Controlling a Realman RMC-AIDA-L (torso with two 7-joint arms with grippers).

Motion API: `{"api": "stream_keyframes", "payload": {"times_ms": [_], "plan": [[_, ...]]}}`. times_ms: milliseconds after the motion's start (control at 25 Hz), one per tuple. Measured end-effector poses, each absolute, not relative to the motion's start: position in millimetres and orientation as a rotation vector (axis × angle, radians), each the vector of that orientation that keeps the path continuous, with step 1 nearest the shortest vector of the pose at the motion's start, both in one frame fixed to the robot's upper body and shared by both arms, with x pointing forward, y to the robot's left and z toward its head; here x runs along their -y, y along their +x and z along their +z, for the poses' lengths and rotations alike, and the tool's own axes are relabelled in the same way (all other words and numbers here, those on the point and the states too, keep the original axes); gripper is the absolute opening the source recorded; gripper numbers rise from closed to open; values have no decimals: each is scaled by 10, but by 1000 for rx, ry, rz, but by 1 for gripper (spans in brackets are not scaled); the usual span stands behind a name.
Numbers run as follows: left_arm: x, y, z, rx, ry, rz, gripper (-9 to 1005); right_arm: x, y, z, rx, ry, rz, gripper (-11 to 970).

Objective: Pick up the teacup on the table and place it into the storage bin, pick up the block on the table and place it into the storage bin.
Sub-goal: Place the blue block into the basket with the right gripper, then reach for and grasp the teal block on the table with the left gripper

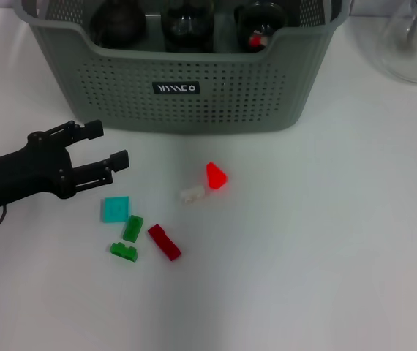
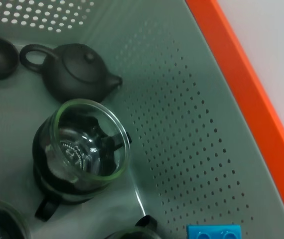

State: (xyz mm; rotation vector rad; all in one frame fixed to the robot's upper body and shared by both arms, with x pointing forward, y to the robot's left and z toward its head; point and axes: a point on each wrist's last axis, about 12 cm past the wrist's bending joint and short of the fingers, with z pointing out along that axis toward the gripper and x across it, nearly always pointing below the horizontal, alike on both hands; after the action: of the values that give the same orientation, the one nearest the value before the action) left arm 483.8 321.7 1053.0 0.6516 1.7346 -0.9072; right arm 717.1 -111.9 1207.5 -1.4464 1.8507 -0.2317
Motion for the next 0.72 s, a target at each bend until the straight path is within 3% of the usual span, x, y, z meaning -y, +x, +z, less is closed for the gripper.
{"api": "stream_keyframes", "payload": {"times_ms": [280, 600, 720], "plan": [[-3231, 4827, 10526, -1734, 637, -902, 828, 1110, 7153, 12113, -1840, -1460, -248, 457], [-3236, 4820, 10532, -1728, 633, -906, 827, 1165, 7018, 12389, -1788, -1394, -148, 791], [-3237, 4817, 10536, -1725, 634, -909, 828, 1246, 6818, 12642, -1721, -1343, -18, 791]]}}
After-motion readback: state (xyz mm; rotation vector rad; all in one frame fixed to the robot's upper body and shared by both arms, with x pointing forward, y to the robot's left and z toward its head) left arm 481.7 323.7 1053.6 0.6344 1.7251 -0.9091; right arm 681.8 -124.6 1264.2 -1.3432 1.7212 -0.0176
